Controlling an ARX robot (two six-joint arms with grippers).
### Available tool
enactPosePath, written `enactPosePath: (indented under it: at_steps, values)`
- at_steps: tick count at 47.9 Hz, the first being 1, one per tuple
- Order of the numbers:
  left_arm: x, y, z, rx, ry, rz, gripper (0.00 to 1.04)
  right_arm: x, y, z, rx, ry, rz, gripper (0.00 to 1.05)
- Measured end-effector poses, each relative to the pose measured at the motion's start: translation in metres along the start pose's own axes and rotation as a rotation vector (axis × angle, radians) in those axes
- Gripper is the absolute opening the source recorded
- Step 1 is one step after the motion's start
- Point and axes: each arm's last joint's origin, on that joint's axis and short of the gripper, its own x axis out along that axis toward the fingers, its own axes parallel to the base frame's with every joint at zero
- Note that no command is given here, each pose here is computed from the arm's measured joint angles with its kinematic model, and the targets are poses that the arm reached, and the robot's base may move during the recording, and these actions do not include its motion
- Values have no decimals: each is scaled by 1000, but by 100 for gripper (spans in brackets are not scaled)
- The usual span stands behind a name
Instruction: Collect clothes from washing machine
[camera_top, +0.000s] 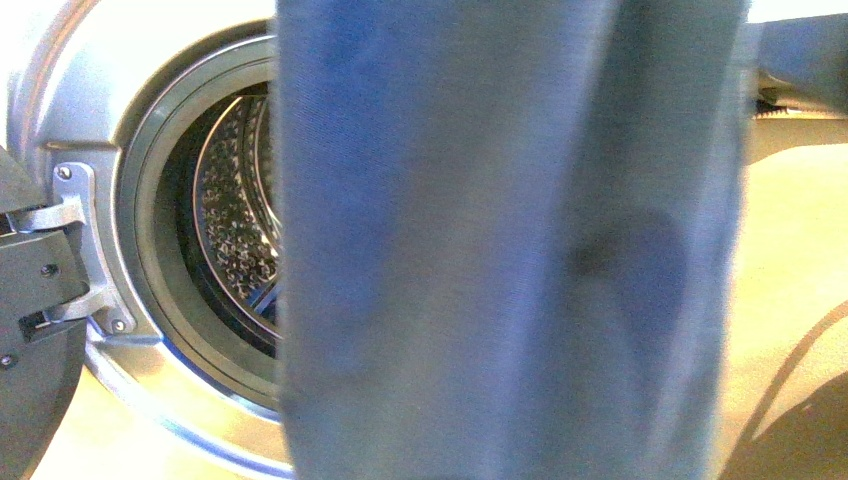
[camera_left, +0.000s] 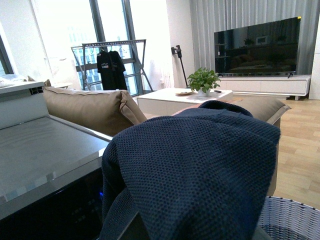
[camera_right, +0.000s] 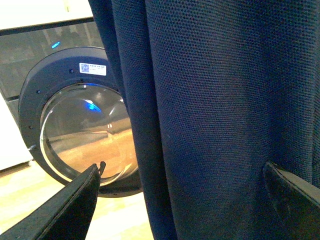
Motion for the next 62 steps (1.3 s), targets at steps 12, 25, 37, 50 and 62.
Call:
enactPosePath:
  at_steps: [12,25,37,50,62]
  values:
    - [0,0,0,0,0,0,7,23,-7,2,6,-9,5,97]
    - [0,0,0,0,0,0,7,52,-10,3,2,0,14,97]
    - [0,0,0,0,1,4,7,77,-5,3,-6,8,43,97]
    - [0,0,0,0,1,4,7,102,9,0,-7,6,113,97]
    - [0,0,0,0,1,5,7,118,13,-2,-5,-3,123,97]
